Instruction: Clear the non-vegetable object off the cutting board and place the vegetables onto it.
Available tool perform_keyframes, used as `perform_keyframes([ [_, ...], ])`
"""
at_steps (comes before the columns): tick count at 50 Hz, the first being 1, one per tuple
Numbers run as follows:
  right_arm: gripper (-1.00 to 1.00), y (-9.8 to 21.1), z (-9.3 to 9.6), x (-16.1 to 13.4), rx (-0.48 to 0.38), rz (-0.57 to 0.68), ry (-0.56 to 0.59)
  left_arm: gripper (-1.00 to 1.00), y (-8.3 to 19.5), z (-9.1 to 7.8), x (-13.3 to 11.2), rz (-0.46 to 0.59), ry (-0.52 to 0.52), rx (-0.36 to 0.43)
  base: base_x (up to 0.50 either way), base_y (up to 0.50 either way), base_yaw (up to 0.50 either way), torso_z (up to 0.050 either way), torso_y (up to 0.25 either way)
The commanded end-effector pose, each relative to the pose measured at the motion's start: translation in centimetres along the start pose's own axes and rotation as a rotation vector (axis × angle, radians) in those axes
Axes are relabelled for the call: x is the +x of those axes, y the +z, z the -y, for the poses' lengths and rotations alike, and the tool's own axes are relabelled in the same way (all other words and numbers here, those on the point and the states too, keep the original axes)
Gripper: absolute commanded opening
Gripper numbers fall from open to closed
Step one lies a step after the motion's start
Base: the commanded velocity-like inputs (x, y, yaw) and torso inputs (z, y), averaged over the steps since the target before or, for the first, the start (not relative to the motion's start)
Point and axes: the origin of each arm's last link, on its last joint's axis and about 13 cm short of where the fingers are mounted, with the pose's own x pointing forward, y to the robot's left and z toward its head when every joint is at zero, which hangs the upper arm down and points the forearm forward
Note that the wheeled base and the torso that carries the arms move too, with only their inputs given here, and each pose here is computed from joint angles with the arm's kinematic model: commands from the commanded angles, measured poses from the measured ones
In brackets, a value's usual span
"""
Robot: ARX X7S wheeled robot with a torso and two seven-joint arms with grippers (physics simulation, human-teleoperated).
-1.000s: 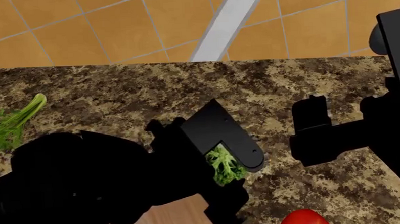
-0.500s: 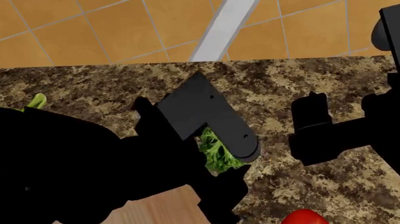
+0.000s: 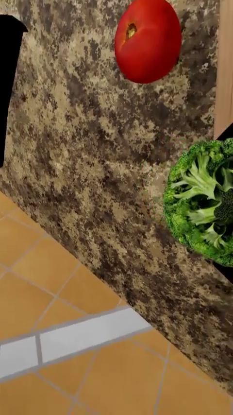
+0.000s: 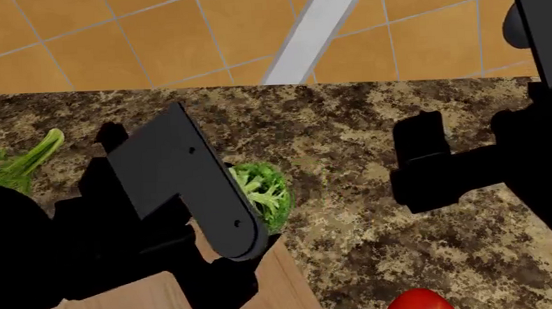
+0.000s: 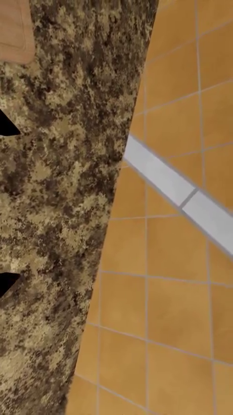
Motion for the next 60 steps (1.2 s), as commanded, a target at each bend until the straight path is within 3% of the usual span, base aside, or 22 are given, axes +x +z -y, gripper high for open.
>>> perform_keyframes([
  [1,1.0,1.2,-0.4,-0.2,-0.006,0.048,0.032,-1.0,-1.1,-0.2,-2.3,0.012,0.023,0.022,0.0,0.0,0.0,0.0,0.0],
  [16,1.0,0.5,-0.4,0.2,0.004,0.044,0.035,-1.0,-4.2,-1.2,-2.0,-0.074,0.061,-0.004,0.0,0.0,0.0,0.0,0.0],
  [41,1.0,1.0,-0.2,0.0,-0.007,0.035,0.027,-1.0,-8.3,0.3,-2.1,-0.191,0.02,0.006,0.0,0.0,0.0,0.0,0.0],
  [50,1.0,0.8,-0.2,0.0,-0.002,0.039,0.024,-1.0,-8.4,0.5,-2.1,-0.197,0.013,0.007,0.0,0.0,0.0,0.0,0.0],
  [51,1.0,0.7,-0.3,0.0,-0.002,0.038,0.026,1.0,-8.4,0.4,-2.1,-0.196,0.018,0.007,0.0,0.0,0.0,0.0,0.0],
  [60,1.0,0.5,-0.3,0.0,-0.001,0.034,0.02,1.0,-7.0,-0.1,-2.8,-0.158,0.023,0.008,0.0,0.0,0.0,0.0,0.0],
])
